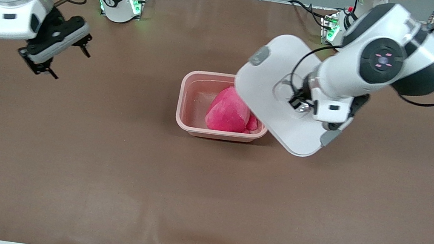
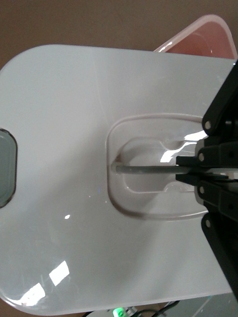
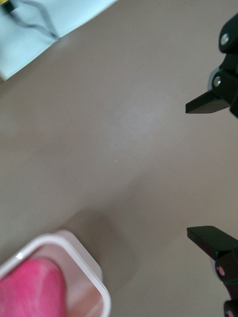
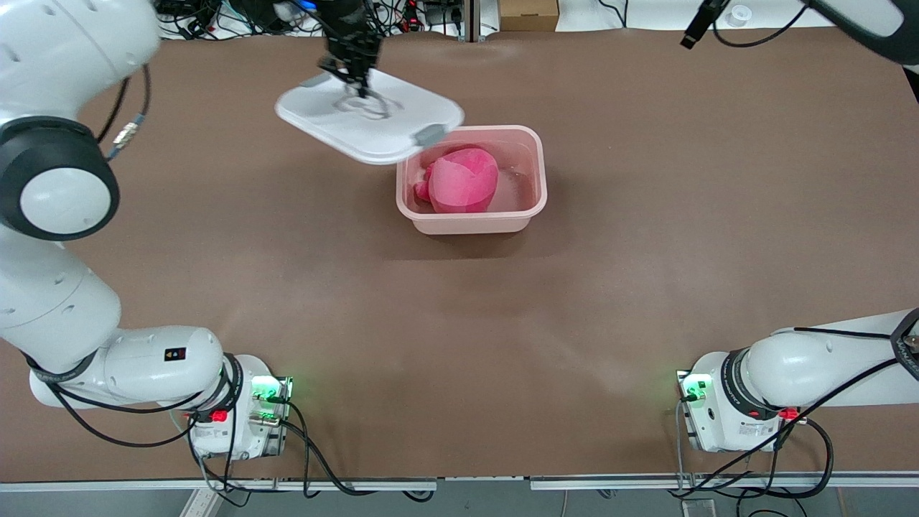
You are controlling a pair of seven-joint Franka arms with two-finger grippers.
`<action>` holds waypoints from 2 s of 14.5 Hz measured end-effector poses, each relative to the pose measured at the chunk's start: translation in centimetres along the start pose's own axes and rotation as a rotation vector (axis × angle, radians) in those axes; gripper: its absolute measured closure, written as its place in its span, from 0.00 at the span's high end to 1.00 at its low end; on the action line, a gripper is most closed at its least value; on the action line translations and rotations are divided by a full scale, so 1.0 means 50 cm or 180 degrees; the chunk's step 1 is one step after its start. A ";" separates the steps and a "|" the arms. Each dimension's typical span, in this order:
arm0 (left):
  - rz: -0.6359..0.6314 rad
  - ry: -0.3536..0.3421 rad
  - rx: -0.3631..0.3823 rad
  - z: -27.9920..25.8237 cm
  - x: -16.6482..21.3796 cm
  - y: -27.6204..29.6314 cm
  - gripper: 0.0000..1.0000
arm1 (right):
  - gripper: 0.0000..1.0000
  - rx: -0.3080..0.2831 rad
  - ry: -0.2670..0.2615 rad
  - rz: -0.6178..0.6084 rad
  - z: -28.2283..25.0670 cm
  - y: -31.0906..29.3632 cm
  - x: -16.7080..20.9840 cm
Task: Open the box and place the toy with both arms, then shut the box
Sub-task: 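Lower the lid onto the box with the left gripper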
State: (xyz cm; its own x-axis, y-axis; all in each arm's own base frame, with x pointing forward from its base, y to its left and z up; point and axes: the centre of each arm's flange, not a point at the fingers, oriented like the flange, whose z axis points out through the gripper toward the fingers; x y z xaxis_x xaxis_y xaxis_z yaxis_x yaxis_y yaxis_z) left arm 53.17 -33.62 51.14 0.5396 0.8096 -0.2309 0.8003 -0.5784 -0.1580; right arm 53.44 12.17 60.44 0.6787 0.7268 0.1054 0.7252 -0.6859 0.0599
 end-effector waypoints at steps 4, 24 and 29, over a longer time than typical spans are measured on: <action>-0.0695 0.0073 -0.0207 0.075 -0.097 0.064 0.07 | 1.00 0.0067 0.0027 0.1344 0.002 0.109 -0.082; -0.2005 0.0546 -0.0979 0.343 -0.331 0.157 0.07 | 1.00 0.0096 -0.0747 0.3065 0.034 0.238 -0.244; -0.1969 0.0593 -0.0959 0.355 -0.332 0.150 0.07 | 1.00 0.0087 -0.0708 0.3039 0.032 0.250 -0.254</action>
State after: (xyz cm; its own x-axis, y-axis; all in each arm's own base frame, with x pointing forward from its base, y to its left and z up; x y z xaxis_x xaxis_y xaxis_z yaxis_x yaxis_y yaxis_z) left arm 45.58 -53.19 36.76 -0.0228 0.9997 -0.0124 0.9972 0.0236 0.0714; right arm 54.06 -5.58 58.27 0.9857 -0.1412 -0.0921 -0.1396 -0.9899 0.0235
